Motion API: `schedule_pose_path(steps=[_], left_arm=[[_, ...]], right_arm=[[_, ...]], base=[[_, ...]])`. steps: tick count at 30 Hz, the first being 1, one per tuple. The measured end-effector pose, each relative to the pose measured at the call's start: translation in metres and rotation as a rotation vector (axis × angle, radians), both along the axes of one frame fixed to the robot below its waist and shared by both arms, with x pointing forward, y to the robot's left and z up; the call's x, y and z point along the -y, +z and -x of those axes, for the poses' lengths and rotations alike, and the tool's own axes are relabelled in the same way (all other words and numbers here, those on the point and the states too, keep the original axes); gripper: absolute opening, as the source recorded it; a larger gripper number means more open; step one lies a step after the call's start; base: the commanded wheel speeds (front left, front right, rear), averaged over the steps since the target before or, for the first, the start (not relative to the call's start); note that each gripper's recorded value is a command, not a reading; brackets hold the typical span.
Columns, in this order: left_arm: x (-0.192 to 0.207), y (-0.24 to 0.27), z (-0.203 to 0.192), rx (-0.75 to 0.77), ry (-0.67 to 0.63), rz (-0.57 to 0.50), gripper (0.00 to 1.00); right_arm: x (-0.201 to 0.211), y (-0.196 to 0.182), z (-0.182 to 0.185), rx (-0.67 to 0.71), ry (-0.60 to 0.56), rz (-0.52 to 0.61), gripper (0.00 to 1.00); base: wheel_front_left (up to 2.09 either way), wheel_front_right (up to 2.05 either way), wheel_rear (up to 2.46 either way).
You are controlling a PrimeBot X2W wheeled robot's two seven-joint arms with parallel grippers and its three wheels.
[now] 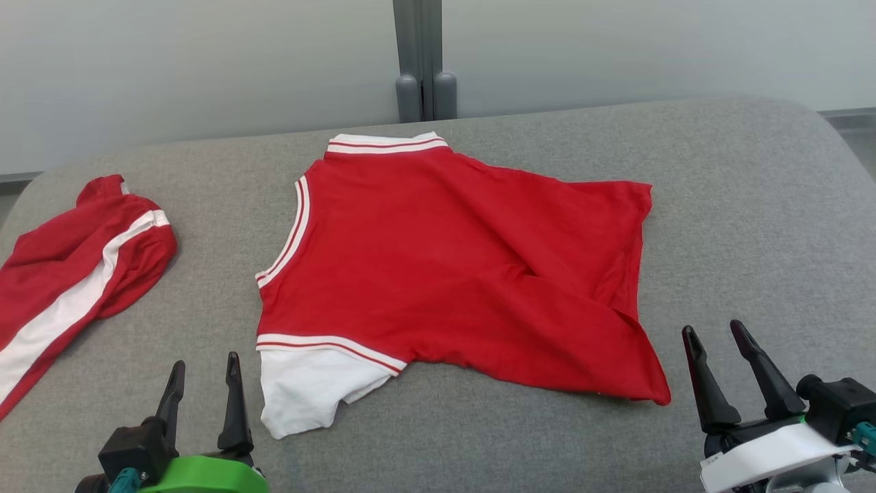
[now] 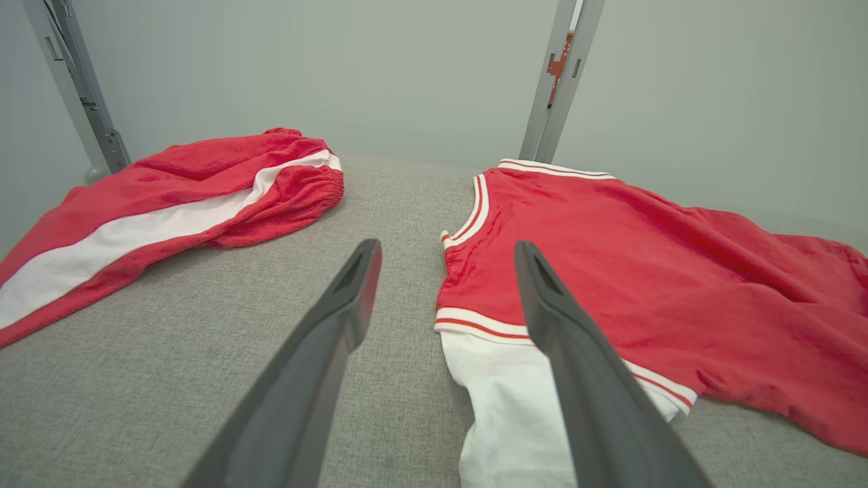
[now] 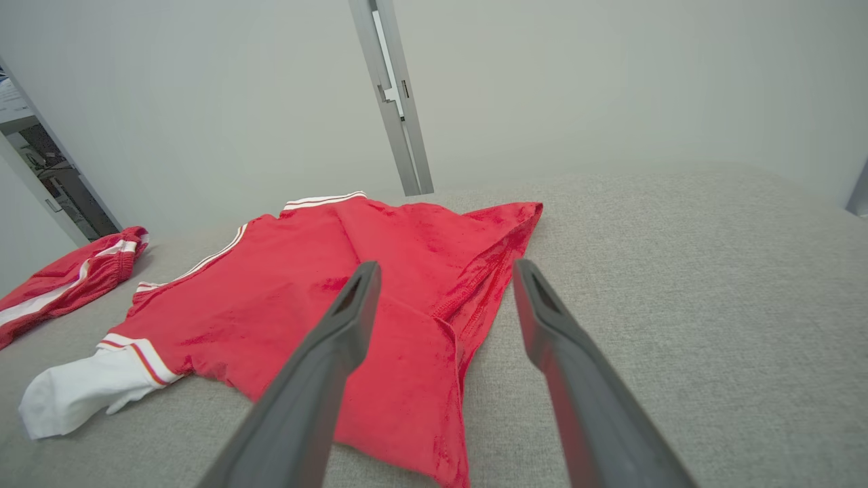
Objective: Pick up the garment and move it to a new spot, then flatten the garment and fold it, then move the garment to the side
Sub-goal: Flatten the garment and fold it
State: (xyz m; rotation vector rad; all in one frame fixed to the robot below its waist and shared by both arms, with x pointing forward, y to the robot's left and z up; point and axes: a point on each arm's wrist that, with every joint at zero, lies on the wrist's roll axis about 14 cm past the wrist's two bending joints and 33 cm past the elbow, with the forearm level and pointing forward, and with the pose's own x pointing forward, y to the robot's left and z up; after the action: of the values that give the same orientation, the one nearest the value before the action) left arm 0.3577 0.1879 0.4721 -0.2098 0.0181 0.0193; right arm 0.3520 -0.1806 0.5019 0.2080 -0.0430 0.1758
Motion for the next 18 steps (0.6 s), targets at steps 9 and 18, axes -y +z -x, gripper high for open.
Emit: schedule_pose_path(steps=[9,18], left_arm=[[-0.002,0.020,0.002,0.060,-0.015,-0.071,1.00],[-0.005,0.019,0.012,0.058,-0.023,-0.110,1.00]], right_arm=[[-0.010,0.028,0.006,0.105,0.000,0.056,1.00],[-0.011,0.022,0.014,0.091,-0.012,0.079,1.00]], base=[[0.00,0.00,0.00],[0.00,0.00,0.00]])
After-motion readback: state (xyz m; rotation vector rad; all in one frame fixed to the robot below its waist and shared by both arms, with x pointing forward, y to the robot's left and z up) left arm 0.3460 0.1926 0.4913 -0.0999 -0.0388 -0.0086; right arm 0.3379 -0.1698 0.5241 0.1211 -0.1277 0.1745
